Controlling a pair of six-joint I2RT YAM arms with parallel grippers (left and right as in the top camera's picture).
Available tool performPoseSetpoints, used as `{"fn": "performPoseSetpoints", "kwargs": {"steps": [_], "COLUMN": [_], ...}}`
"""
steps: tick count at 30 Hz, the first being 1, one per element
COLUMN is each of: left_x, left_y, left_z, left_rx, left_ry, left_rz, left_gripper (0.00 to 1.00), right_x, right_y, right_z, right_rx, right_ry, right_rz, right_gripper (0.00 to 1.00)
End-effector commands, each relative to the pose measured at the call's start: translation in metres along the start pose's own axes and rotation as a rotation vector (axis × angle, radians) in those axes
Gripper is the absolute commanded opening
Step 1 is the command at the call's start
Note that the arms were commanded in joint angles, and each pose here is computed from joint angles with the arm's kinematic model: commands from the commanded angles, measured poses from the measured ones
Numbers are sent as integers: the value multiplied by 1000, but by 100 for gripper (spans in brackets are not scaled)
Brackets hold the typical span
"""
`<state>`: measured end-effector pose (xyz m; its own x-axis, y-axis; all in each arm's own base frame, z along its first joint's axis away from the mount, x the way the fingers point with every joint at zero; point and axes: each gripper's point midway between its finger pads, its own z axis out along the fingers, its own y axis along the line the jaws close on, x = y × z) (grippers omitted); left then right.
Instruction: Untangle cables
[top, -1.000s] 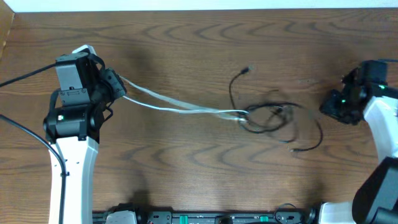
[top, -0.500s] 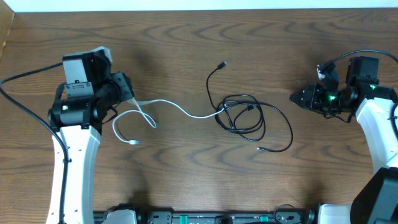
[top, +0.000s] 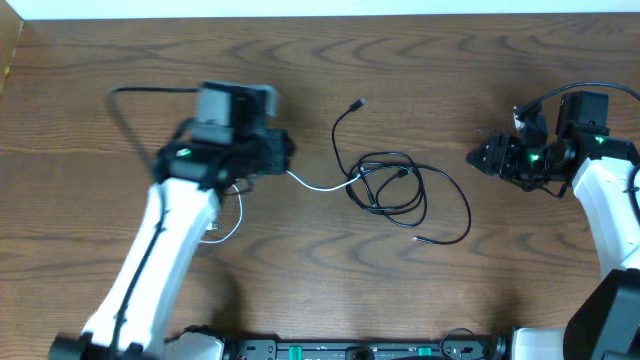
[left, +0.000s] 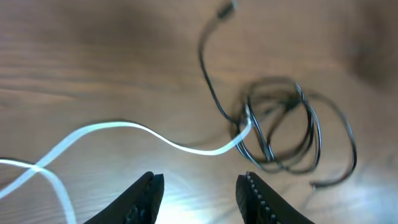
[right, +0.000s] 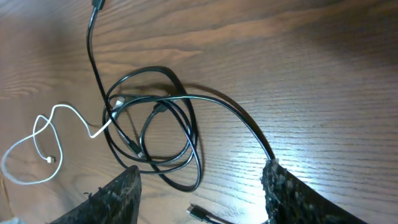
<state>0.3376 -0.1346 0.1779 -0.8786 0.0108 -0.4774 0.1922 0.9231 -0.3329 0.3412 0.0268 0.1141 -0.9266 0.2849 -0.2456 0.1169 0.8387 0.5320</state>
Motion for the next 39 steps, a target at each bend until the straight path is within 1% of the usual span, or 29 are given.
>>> {"fn": "performPoseSetpoints", "kwargs": {"steps": [1, 5, 8, 13, 19, 22, 24, 28, 33, 35, 36, 39], "left_x": [17, 43, 59, 75, 88, 101, 107, 114, 116, 115, 113, 109], "left_y": [-24, -39, -46, -55, -68, -69, -68, -67, -65, -65, -64, -62], "left_z": [31, 63, 84, 111, 137, 152, 160, 173, 181, 182, 182, 181], "left_rx": [32, 22, -5, -34, -45, -69, -76, -85, -87, -87, -94, -95], "left_ry": [107, 222, 283, 320, 344, 379, 393, 408, 409, 403, 394, 384], "left_rz": [4, -62, -126, -170, -250, -292, -292, -293, -296, -295, -297, -308], "left_gripper": [43, 42, 39, 34, 33, 34, 31, 28, 19, 9, 8, 7], "right_x": [-4, -3, -2, -2, -1, 0, 1, 2, 3, 3, 3, 4], "right_y": [2, 2, 1, 1, 1, 1, 1, 1, 0, -1, -1, 0], "right_z": [-7, -7, -7, -7, -7, -7, -7, -7, -7, -7, -7, -7], "right_rx": [21, 22, 25, 25, 26, 27, 27, 27, 29, 37, 39, 32], "right_ry": [-22, -17, -13, -13, -9, -4, -3, 1, 6, 6, 7, 8], "right_rz": [-5, -2, 1, 0, 3, 5, 3, 5, 8, 7, 7, 8], "right_gripper": [61, 63, 63, 63, 64, 64, 64, 64, 64, 64, 64, 64]}}
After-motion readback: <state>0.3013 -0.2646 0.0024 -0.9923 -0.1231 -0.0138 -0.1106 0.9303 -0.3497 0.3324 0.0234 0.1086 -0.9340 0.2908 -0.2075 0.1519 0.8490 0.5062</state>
